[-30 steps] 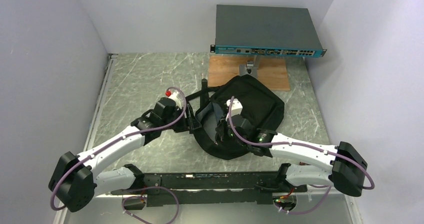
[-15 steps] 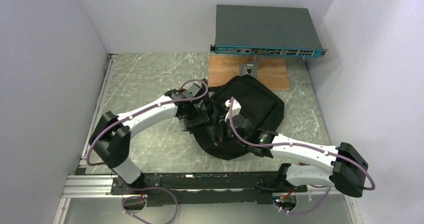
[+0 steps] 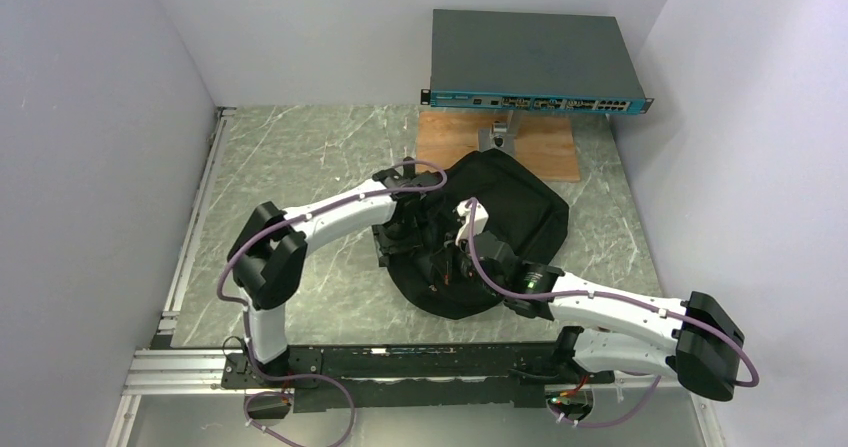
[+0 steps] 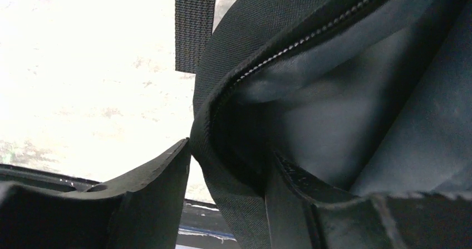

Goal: Pack the student bag
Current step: Adjust the student bag at the center of the board.

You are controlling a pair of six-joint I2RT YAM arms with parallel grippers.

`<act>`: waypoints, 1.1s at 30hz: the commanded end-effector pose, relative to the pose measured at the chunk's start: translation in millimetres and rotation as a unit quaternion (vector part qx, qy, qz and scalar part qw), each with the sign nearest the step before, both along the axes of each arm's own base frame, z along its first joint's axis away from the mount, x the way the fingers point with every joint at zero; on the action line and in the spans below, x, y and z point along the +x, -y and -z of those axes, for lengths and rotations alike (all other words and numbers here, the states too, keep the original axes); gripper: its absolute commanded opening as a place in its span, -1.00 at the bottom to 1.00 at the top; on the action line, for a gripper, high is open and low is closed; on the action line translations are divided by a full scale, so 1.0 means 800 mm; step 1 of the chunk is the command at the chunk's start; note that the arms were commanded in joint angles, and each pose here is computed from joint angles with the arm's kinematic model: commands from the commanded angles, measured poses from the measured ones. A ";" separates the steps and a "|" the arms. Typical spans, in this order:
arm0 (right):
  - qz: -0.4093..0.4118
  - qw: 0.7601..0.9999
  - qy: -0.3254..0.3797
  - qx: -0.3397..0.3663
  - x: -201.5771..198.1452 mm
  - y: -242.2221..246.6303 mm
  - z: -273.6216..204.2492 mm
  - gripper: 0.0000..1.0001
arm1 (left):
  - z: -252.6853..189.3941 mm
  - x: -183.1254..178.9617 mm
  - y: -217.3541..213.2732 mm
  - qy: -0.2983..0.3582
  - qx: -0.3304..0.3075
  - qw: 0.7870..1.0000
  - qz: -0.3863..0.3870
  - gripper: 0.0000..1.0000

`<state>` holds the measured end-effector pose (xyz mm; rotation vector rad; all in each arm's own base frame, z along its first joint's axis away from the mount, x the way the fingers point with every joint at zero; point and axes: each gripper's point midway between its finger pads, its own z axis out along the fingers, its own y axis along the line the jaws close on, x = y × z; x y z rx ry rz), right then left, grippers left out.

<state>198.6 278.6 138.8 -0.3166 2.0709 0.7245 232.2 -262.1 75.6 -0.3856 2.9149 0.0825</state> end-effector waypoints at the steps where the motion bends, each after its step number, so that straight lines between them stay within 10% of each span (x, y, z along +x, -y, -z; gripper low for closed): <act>1: 0.007 0.999 0.029 0.027 0.010 -0.004 -0.022 -1.00 | -0.039 -0.004 -0.016 0.060 -0.028 0.998 0.022 0.00; 17: -0.072 0.997 -0.015 0.036 -0.004 -0.057 -0.026 -0.94 | -0.065 -0.033 0.024 0.216 -0.303 0.916 0.148 -1.00; 33: -0.080 0.987 -0.114 0.076 0.038 -0.063 -0.015 -1.00 | -0.072 -0.048 0.015 0.312 -0.357 0.850 0.231 -1.00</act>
